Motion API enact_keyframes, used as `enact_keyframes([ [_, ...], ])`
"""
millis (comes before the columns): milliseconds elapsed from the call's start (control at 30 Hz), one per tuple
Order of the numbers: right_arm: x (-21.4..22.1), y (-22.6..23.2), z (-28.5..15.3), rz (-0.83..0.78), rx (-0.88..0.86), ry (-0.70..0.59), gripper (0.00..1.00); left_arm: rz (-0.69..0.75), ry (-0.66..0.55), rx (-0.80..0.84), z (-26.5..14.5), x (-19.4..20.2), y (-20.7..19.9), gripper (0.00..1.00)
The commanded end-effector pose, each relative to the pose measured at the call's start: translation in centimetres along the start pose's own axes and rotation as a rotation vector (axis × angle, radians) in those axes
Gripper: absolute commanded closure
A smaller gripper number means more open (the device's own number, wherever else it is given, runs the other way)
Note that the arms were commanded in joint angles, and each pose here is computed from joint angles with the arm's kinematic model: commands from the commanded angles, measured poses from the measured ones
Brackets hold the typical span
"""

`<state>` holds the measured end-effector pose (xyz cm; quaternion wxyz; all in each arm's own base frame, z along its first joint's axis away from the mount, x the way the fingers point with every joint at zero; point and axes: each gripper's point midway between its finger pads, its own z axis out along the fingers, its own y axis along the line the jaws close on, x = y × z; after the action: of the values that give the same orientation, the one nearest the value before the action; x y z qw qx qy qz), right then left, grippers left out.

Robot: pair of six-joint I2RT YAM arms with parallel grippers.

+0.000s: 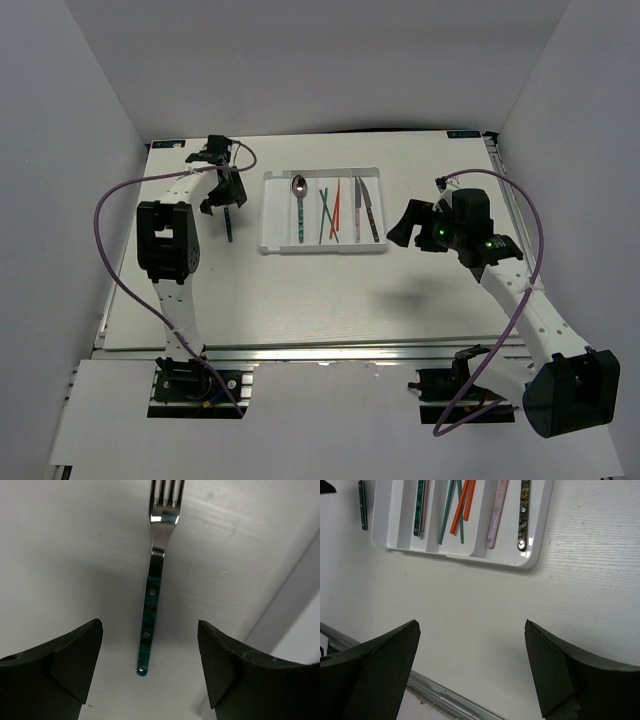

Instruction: Sort the eating utensils into containers

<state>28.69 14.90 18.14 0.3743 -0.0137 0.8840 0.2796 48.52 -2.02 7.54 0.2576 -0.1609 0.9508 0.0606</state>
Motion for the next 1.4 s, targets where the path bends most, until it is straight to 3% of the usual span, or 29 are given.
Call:
enact_keyframes([
  [0,0.0,0.0,-0.4,-0.028,-0.009,-0.014,0.11,0.030,0.069,0.010,-0.1,2.0,0.2,0.15],
  [267,-0.1,0.2,-0.6,-0.039,-0.019,-0.018,0.11,0.004,0.167,0.011,3.6,5.0,1.0,0.38],
  [333,-0.2,0.3,-0.6,-0.041,-0.021,-0.020,0.11,0.001,0.183,0.009,4.2,5.6,1.0,0.48],
  [367,-0.2,0.3,-0.6,-0.041,-0.021,-0.020,0.11,0.003,0.199,0.001,4.5,6.3,1.2,0.60],
  [467,-0.3,0.4,-0.7,-0.042,-0.024,-0.024,0.11,0.001,0.210,-0.011,4.8,6.7,1.6,0.82],
  [600,-0.4,0.5,-0.8,-0.040,-0.027,-0.026,0.11,0.009,0.222,-0.005,4.5,6.7,1.4,1.00],
  [700,-0.5,0.6,-0.9,-0.043,-0.030,-0.033,0.11,0.000,0.168,0.034,2.5,5.0,0.7,1.00],
  [933,-0.2,0.4,-0.3,-0.004,-0.036,-0.022,0.11,0.084,-0.028,0.185,-5.0,1.8,-5.9,1.00],
  [1133,-0.2,0.8,-0.1,0.022,-0.062,-0.023,0.11,0.154,-0.048,0.252,-7.6,2.3,-9.3,1.00],
  [1367,-0.3,1.0,0.1,0.038,-0.072,-0.023,0.11,0.195,-0.015,0.293,-7.5,4.1,-12.4,1.00],
])
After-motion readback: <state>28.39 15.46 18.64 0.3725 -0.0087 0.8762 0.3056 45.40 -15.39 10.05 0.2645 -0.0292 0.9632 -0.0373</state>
